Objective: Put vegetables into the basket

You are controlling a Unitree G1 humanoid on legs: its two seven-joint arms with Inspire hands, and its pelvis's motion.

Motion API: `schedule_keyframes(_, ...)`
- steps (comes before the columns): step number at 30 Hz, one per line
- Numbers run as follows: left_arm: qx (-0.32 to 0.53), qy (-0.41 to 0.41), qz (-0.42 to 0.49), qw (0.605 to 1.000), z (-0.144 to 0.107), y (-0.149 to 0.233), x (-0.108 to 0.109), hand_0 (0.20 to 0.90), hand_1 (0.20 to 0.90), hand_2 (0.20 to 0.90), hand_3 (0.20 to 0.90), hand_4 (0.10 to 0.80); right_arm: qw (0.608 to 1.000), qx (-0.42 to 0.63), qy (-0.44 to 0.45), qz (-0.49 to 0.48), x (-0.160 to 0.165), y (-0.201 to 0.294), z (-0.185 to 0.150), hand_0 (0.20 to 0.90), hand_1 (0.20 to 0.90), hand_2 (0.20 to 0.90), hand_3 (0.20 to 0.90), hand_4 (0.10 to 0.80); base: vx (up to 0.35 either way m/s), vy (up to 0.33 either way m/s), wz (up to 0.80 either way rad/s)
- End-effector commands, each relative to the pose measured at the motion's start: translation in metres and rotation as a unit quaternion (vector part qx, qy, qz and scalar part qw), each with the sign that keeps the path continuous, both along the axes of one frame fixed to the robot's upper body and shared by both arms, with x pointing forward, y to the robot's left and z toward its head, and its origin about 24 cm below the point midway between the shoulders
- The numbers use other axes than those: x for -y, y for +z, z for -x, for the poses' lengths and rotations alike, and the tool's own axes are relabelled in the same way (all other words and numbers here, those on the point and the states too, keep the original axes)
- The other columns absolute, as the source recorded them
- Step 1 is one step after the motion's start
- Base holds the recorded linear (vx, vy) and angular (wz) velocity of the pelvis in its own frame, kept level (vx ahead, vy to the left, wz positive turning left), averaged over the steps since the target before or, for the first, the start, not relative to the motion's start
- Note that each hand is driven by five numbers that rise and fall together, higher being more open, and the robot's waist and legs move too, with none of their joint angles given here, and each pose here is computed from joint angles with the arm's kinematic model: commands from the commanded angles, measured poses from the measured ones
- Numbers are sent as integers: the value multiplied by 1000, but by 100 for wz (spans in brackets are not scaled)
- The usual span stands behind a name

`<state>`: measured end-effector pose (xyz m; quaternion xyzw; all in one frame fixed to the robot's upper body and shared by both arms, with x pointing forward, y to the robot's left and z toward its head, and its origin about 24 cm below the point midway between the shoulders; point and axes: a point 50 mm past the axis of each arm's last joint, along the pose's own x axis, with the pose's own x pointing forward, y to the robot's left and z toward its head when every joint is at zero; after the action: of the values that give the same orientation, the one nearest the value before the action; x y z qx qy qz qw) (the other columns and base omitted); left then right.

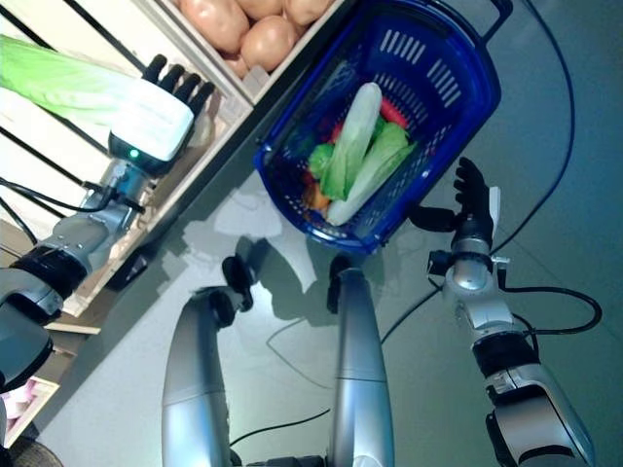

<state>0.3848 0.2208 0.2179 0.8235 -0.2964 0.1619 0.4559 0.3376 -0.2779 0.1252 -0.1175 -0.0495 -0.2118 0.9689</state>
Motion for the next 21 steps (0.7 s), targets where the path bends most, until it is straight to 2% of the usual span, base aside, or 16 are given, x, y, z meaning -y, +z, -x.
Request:
schedule_keyframes(1,95,54,59,992,-1,53,-19,900,900,900,900,800,995,94,-15,-6,11,40,3,900,900,900,900,800,0,0,0)
schedule_keyframes(3,93,59,77,991,-1,50,-22,900,900,900,900,800,996,93,-15,-8,11,38,4,900,900,900,900,800,0,0,0)
schedule_keyframes(4,94,59,80,991,-1,48,-23,756,756,756,756,704,996,93,-16,-7,11,37,4,900,900,900,900,800,0,0,0)
schedule_keyframes(5,95,63,88,990,-1,47,-25,566,566,566,566,577,996,92,-18,-7,11,36,4,900,900,900,900,800,-64,10,-1)
schedule_keyframes(6,107,61,98,988,0,50,-27,300,300,300,300,400,995,99,-20,-7,11,41,3,900,900,900,900,800,-65,9,-1)
schedule_keyframes(13,117,64,120,984,2,48,-32,300,300,300,300,400,995,100,-17,-5,8,41,2,900,900,900,900,800,2,-1,0)
schedule_keyframes(15,135,63,152,977,4,48,-35,300,300,300,300,400,995,101,-16,-6,5,40,1,900,900,900,900,800,-16,-9,0)
schedule_keyframes(21,171,15,178,969,10,42,-36,300,300,300,300,400,995,95,-16,-10,2,32,2,900,900,900,900,800,1,-20,3)
